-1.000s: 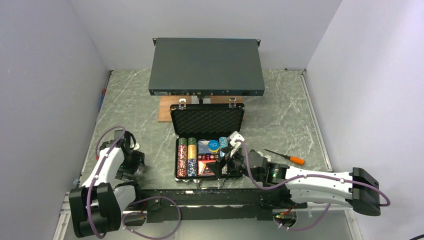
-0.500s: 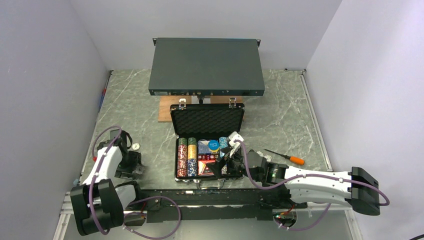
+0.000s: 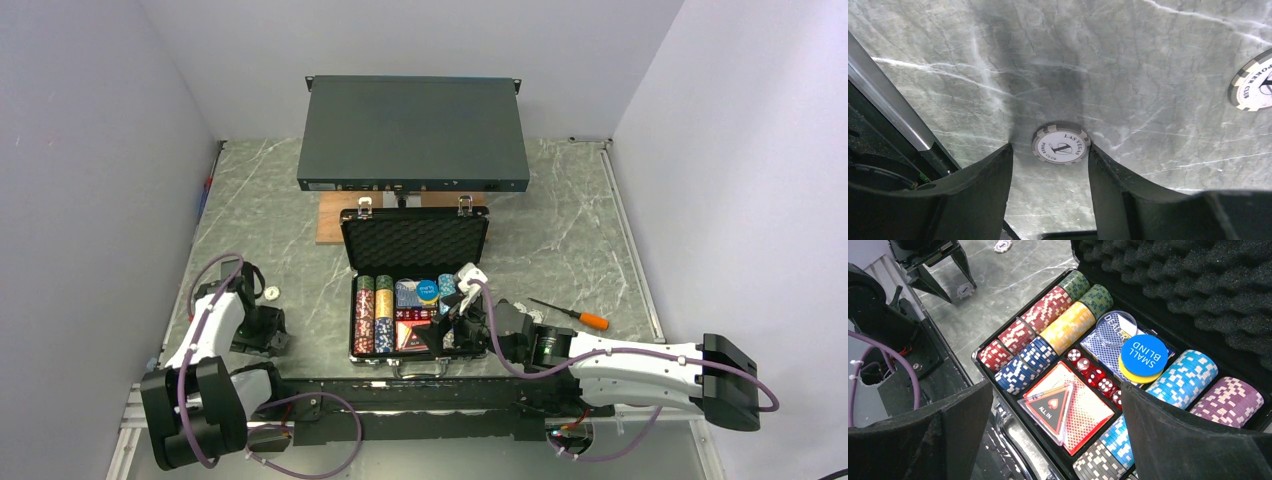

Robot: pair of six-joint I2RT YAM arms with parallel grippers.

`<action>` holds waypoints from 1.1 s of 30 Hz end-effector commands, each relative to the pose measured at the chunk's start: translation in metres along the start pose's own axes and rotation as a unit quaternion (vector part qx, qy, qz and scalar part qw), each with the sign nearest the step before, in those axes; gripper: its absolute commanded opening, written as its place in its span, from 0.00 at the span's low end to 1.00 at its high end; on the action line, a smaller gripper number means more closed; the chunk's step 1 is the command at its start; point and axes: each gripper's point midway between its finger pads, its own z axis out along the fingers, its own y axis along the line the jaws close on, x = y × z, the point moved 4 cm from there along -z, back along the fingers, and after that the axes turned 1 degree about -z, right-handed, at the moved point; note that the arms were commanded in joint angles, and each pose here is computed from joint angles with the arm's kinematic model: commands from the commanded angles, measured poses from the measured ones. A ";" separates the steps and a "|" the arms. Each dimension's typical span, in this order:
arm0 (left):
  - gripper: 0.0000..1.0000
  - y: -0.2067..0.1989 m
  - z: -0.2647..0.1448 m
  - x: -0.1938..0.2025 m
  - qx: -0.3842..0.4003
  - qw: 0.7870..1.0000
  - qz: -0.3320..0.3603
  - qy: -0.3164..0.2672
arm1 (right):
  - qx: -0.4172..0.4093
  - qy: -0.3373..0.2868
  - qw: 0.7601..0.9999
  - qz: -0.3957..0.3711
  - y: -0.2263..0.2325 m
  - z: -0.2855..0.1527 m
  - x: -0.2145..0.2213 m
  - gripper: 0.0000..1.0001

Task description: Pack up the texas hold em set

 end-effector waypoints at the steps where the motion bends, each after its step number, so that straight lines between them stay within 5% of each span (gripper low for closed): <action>1: 0.57 0.001 0.015 0.004 -0.005 1.000 -0.004 0.010 | -0.007 -0.029 1.000 0.008 0.004 0.002 -0.017 1.00; 12: 0.35 -0.010 0.008 -0.001 0.027 1.000 0.015 -0.003 | 0.003 -0.023 1.000 0.010 -0.001 0.004 -0.016 1.00; 33: 0.24 -0.043 -0.050 0.036 0.160 0.980 0.113 0.019 | 0.032 0.017 0.999 0.021 -0.015 0.020 -0.012 1.00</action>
